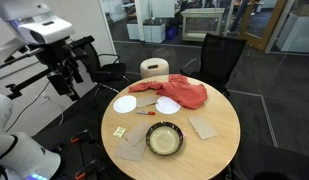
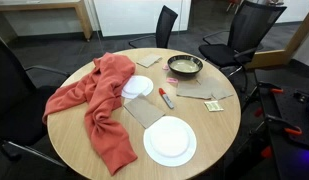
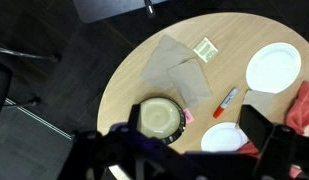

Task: Put the marker in the bowl

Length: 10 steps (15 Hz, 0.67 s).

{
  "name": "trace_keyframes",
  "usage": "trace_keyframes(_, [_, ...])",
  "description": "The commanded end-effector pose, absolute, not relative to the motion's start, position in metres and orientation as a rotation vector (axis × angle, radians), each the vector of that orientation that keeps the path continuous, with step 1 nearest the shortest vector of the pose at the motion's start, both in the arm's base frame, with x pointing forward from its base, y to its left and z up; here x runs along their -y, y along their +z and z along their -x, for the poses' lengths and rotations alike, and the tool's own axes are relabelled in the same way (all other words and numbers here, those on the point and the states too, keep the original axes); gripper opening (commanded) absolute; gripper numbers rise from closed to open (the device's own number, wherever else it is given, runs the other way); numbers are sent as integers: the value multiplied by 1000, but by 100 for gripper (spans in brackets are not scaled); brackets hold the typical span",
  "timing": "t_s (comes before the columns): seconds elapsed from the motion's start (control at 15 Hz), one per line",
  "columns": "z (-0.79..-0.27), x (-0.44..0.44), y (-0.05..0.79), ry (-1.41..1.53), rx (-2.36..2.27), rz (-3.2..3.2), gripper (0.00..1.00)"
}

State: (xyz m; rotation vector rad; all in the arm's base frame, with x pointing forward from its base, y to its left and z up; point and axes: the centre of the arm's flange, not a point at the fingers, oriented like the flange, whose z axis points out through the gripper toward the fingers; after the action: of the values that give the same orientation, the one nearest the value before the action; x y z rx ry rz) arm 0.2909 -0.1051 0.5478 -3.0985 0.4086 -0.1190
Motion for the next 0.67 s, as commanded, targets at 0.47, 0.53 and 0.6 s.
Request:
trace_keyframes(0.47, [-303,99,547,-118,-417,3096,100])
trace_keyframes(0.53, [-311,94,544,-125,-444,3094,100])
trace_keyframes(0.6, [-320,87,541,-112,-434,3092,100])
